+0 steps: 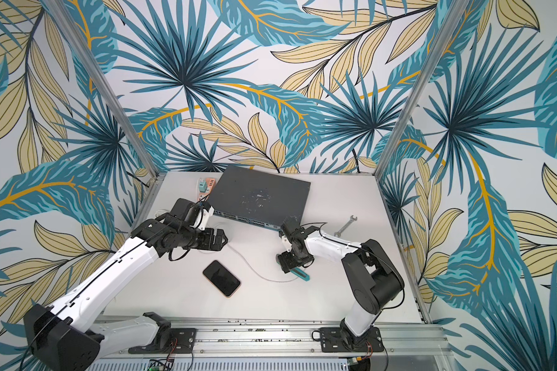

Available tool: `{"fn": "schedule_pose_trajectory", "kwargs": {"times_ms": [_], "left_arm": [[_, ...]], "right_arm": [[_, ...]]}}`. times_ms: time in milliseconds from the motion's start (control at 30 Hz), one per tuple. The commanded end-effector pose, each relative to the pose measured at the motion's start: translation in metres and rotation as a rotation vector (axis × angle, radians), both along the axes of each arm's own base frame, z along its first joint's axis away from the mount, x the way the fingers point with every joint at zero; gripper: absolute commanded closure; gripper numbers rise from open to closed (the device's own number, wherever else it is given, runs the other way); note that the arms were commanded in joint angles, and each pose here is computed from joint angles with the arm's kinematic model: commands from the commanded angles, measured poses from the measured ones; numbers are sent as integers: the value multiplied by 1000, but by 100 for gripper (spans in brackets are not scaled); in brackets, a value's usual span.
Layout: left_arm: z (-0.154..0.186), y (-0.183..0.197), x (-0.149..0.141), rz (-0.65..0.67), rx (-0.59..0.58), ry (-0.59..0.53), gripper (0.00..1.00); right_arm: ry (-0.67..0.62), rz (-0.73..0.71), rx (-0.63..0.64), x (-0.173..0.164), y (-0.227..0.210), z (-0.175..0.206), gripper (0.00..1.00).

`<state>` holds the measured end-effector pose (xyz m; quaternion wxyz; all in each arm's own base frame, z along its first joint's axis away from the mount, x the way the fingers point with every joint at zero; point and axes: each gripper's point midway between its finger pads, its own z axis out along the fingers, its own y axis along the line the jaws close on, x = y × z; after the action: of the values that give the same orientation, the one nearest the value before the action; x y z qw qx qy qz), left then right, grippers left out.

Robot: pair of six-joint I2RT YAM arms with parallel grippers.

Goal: Plug the charging cable into the phone
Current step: Pick up the distractor from the center of the board.

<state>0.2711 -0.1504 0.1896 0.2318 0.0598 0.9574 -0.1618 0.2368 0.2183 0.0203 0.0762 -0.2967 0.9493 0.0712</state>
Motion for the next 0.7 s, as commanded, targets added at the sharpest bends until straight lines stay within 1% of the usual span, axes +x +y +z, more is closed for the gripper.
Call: {"fn": "schedule_pose_trajectory", "kwargs": {"times_ms": [0,100,267,500,667], "left_arm": [[-2,2,2,-2,24,-4,0],[-4,3,2,-2,31,-3,0],[-6,4,1,-4,41,1,0],[-9,5,2,-6,54,7,0],[-12,4,3,-8,58,15,0]], "right_arm": [[51,1,-44,-10,-6,-18,21],[51,1,-48,-9,-7,-19,27],[48,-2,-57,-8,-7,-20,45],[28,-9,-78,-1,-7,-20,66],[5,-8,-74,5,-5,-16,74]]}}
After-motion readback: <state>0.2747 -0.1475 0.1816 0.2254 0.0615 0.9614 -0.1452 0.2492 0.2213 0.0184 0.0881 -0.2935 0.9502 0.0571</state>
